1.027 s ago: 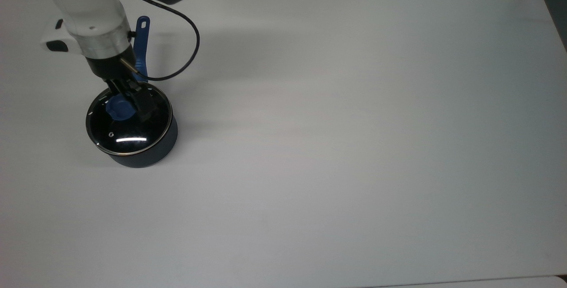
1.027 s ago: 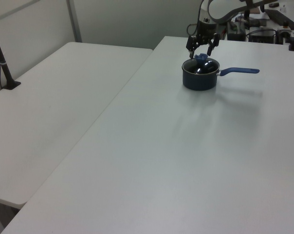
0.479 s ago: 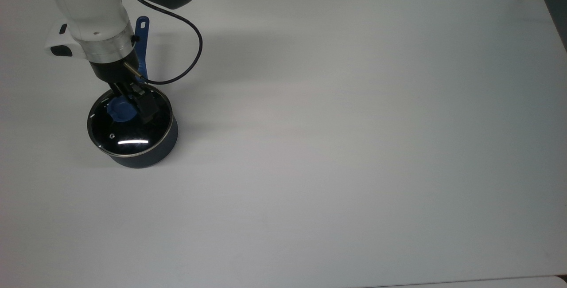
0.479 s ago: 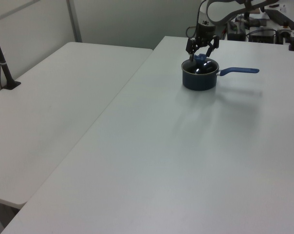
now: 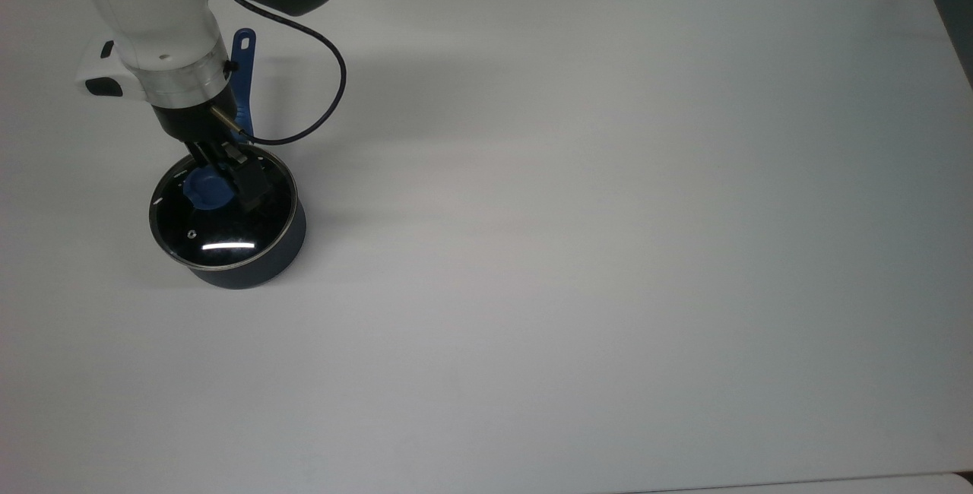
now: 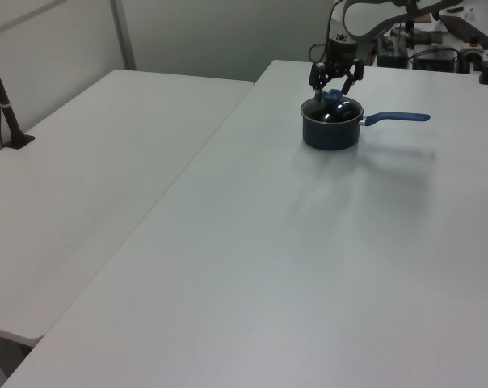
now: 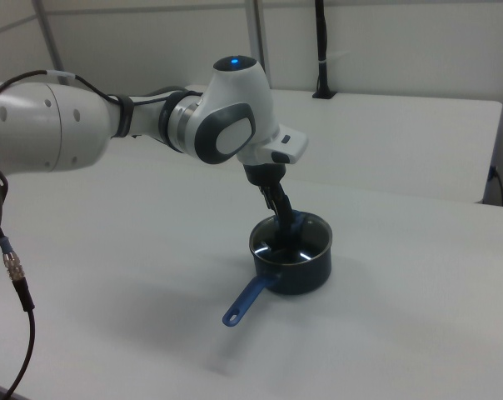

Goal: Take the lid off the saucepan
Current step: 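Lower the gripper around the blue lid knob and close on it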

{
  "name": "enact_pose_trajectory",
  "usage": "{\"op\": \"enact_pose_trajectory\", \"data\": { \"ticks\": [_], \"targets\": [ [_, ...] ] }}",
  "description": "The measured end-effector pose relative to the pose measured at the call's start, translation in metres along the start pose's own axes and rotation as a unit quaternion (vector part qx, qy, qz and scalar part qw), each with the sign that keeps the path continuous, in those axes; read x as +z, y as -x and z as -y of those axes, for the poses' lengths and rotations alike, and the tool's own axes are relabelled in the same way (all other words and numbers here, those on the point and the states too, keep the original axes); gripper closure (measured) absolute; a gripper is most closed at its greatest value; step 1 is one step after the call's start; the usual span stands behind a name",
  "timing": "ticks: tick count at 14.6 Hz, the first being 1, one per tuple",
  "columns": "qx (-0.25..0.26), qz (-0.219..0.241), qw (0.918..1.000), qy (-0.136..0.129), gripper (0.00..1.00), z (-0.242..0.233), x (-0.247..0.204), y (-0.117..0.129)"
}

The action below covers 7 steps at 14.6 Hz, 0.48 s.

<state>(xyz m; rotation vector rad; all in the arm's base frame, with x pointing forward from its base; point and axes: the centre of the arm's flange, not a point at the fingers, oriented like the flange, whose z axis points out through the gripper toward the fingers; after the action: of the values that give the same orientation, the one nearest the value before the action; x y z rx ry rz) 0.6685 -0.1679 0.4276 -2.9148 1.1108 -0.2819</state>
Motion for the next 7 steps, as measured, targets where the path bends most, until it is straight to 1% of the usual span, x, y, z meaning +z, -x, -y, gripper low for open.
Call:
{"op": "enact_pose_trajectory", "data": {
  "ticks": [7],
  "targets": [
    [0.002,-0.002,1.0,0.0,0.1,-0.0017,-0.0017,-0.0019]
  ]
}}
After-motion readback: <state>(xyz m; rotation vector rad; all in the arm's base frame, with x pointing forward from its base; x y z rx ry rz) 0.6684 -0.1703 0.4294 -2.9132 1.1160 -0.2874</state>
